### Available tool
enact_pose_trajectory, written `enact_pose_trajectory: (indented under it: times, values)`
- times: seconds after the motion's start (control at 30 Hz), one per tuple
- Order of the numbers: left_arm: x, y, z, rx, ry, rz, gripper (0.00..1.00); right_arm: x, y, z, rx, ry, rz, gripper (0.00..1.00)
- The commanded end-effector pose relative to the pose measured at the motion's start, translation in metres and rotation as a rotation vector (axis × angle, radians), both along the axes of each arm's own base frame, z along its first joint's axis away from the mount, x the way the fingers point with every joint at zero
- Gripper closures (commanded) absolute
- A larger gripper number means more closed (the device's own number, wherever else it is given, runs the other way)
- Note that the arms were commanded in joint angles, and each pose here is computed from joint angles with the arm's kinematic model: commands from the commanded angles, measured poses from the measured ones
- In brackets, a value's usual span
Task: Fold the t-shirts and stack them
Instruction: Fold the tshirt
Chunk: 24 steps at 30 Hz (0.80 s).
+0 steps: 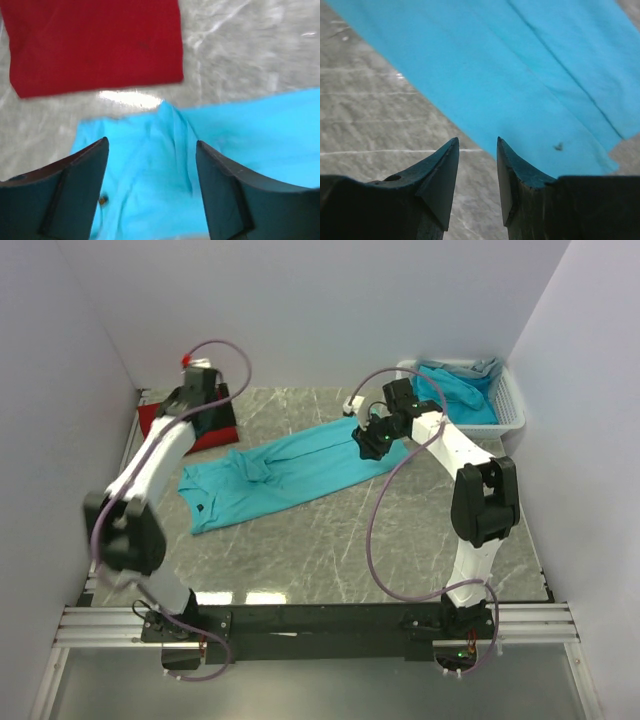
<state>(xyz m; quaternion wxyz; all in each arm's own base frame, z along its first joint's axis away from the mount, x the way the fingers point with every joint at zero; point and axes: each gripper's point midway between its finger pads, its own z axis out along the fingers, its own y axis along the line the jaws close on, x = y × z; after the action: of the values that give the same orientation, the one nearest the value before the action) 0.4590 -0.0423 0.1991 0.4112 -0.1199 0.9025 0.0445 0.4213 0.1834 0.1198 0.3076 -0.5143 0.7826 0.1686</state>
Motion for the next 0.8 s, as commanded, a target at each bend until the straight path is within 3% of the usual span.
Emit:
enact_pose_trajectory:
  times: [0.0,0.03,0.07,0.13,0.17,0.37,0.53,0.77]
  values:
    - [-0.032,-0.002,0.078,-0.216,-0.291,-0.011,0.21,-0.03,0.031,0.022,0.055,-0.026,0.14,0.56]
    - [-0.05,0.007,0.052,-0.228,-0.259,0.007,0.2,-0.035,0.045,0.024,0.051,-0.038,0.162,0.56]
    - [-0.07,0.01,0.076,-0.248,-0.342,0.005,0.14,-0.036,0.055,0.028,0.044,-0.054,0.172,0.56]
    - [-0.092,0.02,0.062,-0.251,-0.368,0.048,0.03,-0.029,0.07,0.034,0.006,-0.089,0.152,0.55]
    - [-0.107,0.021,0.077,-0.259,-0.427,0.045,0.0,-0.036,0.091,0.029,-0.013,-0.086,0.178,0.55]
    - [-0.156,0.036,0.072,-0.233,-0.458,0.087,0.0,-0.038,0.175,0.037,-0.091,-0.208,0.181,0.53]
    - [-0.178,0.052,0.069,-0.199,-0.531,0.151,0.0,-0.046,0.249,0.049,-0.049,-0.265,0.2,0.51]
    - [-0.192,0.06,0.076,-0.174,-0.611,0.159,0.01,-0.035,0.281,0.011,-0.122,-0.309,0.152,0.5]
